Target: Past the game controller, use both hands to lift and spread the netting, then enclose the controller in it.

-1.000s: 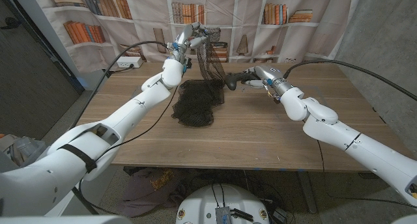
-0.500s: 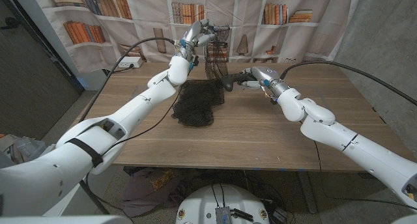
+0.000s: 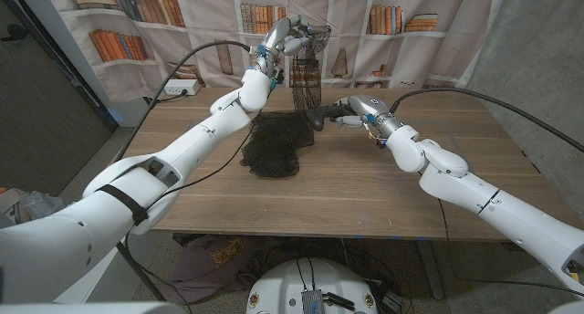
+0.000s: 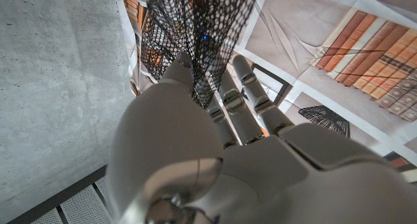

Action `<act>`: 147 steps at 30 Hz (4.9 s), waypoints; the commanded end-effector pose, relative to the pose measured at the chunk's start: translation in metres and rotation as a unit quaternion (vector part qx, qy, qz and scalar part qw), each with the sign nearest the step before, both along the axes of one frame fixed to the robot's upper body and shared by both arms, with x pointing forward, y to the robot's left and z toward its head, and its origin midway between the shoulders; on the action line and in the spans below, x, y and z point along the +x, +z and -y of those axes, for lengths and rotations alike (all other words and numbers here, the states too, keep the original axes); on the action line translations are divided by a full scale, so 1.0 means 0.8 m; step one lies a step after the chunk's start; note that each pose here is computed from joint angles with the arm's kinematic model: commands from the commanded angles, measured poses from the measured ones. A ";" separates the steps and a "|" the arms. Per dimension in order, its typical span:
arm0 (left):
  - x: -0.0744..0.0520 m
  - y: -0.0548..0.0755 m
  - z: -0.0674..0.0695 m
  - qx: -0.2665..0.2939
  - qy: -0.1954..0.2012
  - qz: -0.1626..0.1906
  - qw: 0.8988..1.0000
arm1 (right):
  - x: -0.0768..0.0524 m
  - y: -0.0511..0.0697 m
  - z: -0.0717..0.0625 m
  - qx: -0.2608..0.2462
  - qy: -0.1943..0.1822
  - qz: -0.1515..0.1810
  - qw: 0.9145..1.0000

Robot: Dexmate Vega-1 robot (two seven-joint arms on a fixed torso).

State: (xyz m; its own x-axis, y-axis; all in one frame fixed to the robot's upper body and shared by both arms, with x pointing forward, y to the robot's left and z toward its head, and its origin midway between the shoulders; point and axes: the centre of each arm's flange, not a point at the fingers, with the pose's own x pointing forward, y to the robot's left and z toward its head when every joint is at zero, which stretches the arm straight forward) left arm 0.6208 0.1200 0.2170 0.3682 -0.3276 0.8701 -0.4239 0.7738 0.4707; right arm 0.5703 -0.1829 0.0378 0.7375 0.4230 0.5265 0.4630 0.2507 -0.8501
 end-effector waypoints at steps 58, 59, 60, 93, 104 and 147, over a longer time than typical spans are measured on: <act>-0.035 0.005 0.063 -0.001 -0.217 -0.063 0.974 | 0.007 -0.032 -0.029 -0.008 -0.009 -0.021 1.000; -0.034 0.004 0.064 -0.001 -0.218 -0.064 0.974 | 0.008 -0.033 -0.029 -0.008 -0.009 -0.022 1.000; -0.034 0.004 0.065 -0.002 -0.221 -0.066 0.973 | 0.008 -0.034 -0.029 -0.008 -0.011 -0.024 1.000; -0.023 -0.019 0.124 -0.004 -0.308 -0.123 0.943 | 0.046 -0.019 -0.055 0.001 -0.035 -0.029 0.999; -0.022 -0.026 0.133 -0.007 -0.330 -0.138 0.934 | 0.061 -0.013 -0.055 -0.002 -0.047 -0.027 0.999; -0.026 -0.062 0.161 -0.012 -0.399 -0.190 0.897 | 0.101 0.049 -0.055 0.036 -0.100 -0.018 0.994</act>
State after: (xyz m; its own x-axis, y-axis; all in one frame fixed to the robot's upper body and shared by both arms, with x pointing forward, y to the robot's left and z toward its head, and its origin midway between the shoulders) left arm 0.6026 -0.0072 0.1715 0.3016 -0.5935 0.7462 0.4255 0.7842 0.4517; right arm 0.6384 -0.1287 0.0632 0.8090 0.2744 0.5198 0.4765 0.2115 -0.8533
